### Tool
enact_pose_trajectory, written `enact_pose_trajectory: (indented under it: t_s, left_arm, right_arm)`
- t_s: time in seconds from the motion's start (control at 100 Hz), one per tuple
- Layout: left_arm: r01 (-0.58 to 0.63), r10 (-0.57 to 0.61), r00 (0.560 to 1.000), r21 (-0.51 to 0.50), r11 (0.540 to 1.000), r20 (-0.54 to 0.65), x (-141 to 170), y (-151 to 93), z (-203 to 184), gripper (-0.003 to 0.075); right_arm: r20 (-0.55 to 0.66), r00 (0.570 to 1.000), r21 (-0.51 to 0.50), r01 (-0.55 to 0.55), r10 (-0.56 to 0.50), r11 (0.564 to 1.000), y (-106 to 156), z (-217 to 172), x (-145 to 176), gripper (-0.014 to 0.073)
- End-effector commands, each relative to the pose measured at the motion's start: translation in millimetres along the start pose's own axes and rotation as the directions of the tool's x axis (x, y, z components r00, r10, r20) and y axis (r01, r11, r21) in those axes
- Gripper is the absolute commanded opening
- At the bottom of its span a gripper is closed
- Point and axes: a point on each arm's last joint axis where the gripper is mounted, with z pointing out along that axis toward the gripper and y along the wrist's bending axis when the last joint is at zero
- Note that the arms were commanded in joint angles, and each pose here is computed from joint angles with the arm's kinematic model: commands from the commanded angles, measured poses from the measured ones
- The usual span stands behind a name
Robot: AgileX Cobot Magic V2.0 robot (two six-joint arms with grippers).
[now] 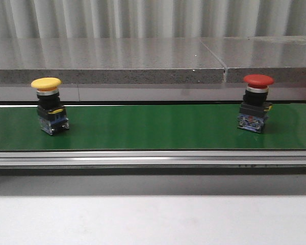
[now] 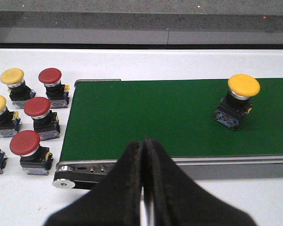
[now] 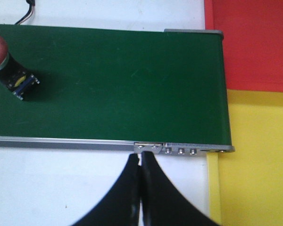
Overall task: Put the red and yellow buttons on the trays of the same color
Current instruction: 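Grasp the red button at the belt's end with the right gripper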
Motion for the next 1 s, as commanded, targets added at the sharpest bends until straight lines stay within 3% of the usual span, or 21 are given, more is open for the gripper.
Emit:
enact_pose_trajectory:
  t_s: [0.0,0.1,0.22,0.31,0.57,0.99]
  left_arm:
    - [0.004,-0.005,0.995,0.016,1.0,0.095,-14,-2,-4,-0.002]
    - [0.004,-0.005,0.995,0.016,1.0,0.095,-14,-2,-4,-0.002]
    - [0.004,-0.005,0.995,0.016,1.0,0.095,-14,-2,-4,-0.002]
    - [0.004,-0.005,0.995,0.016,1.0,0.095,-14,-2,-4,-0.002]
    - [0.004,-0.005,0.995,0.016,1.0,0.095,-14,-2,-4,-0.002]
    - [0.004,-0.005,0.995,0.016,1.0,0.095,-14,-2,-4,-0.002]
  right_arm:
    - [0.055,0.998,0.0,0.0,0.0,1.0,0,-6,-11,0.0022]
    - [0.037,0.999,-0.001,0.0,0.0,1.0,0,-6,-10,0.0208]
    - [0.026,1.0,-0.001,0.0,0.0,1.0,0,-6,-9,0.0529]
    - [0.022,1.0,-0.014,-0.011,0.012,1.0,1,-6,-8,0.0669]
    - [-0.031,0.999,-0.105,0.019,-0.023,0.994,9,12,-20,0.0643]
    - [-0.183,0.979,-0.178,0.058,-0.091,0.982,22,85,-46,0.0643]
